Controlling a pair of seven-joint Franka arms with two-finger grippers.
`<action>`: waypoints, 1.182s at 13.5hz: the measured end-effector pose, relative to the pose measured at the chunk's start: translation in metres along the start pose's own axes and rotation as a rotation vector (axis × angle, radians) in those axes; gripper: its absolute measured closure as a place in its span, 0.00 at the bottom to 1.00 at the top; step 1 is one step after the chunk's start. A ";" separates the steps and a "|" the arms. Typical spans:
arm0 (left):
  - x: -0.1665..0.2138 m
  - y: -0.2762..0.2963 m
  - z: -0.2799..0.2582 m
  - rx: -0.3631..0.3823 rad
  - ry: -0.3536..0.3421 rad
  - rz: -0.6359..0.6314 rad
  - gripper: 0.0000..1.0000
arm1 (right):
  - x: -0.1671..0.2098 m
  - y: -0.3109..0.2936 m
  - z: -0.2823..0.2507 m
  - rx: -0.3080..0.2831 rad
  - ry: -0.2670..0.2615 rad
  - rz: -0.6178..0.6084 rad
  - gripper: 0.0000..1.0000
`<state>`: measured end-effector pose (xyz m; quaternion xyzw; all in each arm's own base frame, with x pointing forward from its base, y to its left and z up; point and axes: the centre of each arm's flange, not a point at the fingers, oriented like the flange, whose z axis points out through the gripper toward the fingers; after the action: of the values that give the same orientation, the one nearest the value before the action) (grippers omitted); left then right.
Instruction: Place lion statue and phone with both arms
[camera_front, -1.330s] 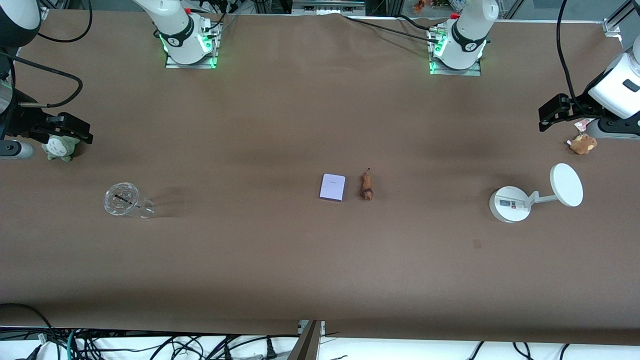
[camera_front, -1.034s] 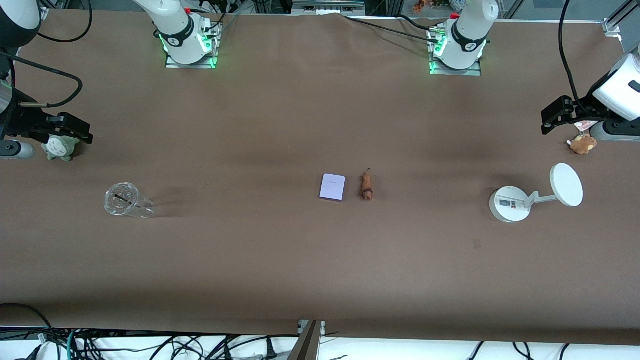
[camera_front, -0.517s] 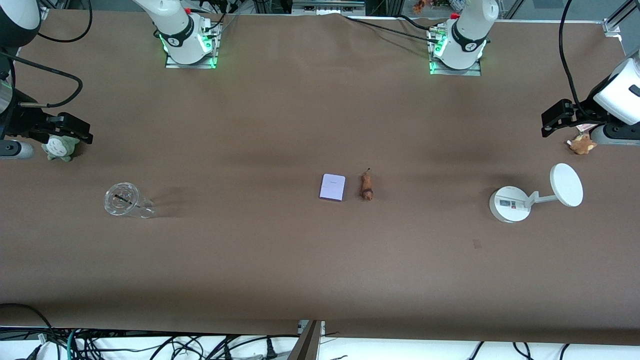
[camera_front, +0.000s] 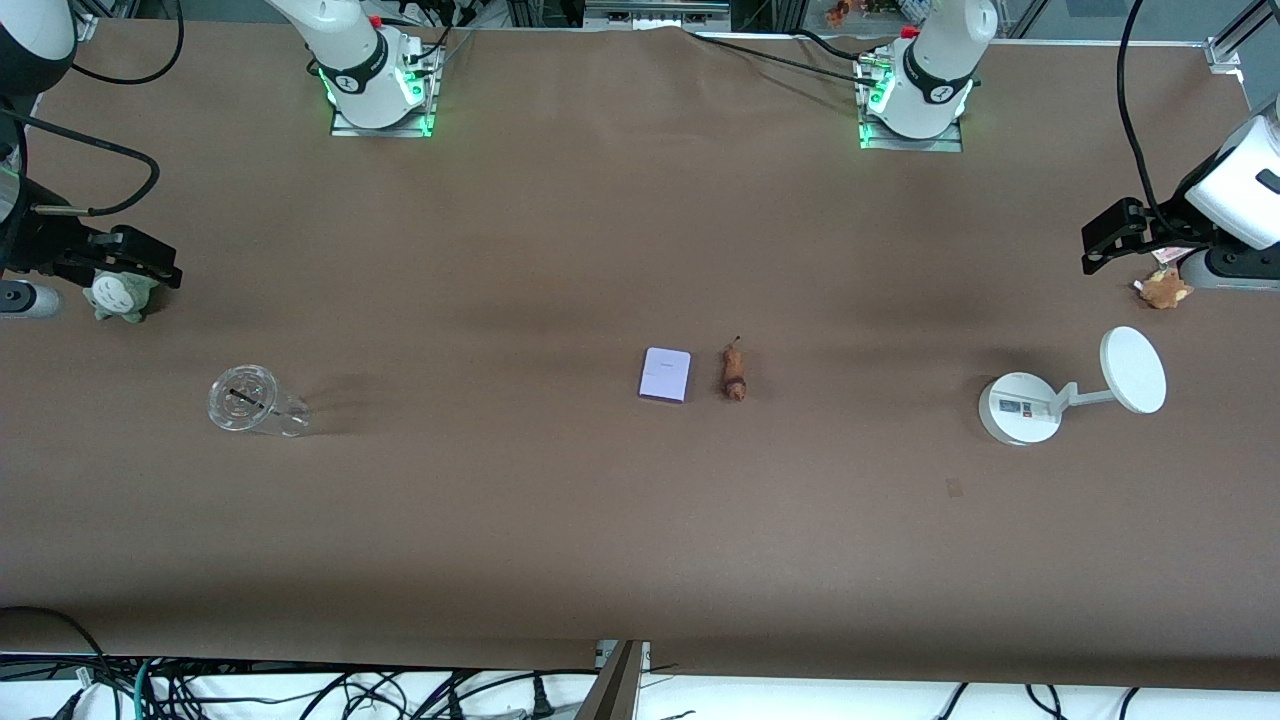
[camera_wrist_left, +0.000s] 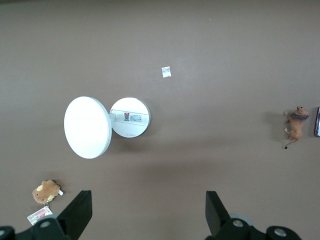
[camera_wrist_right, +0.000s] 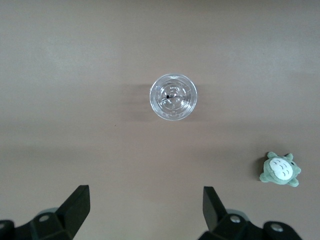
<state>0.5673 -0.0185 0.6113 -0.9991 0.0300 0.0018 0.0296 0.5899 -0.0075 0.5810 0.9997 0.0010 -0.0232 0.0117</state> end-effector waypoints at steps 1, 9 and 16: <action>0.000 0.000 0.000 0.000 -0.001 0.000 0.00 | 0.001 0.000 0.001 0.000 -0.002 0.000 0.00; -0.001 0.011 0.001 -0.013 -0.012 0.018 0.00 | 0.022 -0.006 0.045 -0.001 -0.063 -0.010 0.00; 0.006 0.016 0.020 -0.018 -0.056 0.028 0.00 | 0.040 -0.062 0.071 -0.007 -0.038 -0.036 0.00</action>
<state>0.5726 -0.0334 0.5904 -0.9984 0.0432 0.0305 0.0212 0.6267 0.0533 0.5068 0.9988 0.0190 -0.0424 0.0150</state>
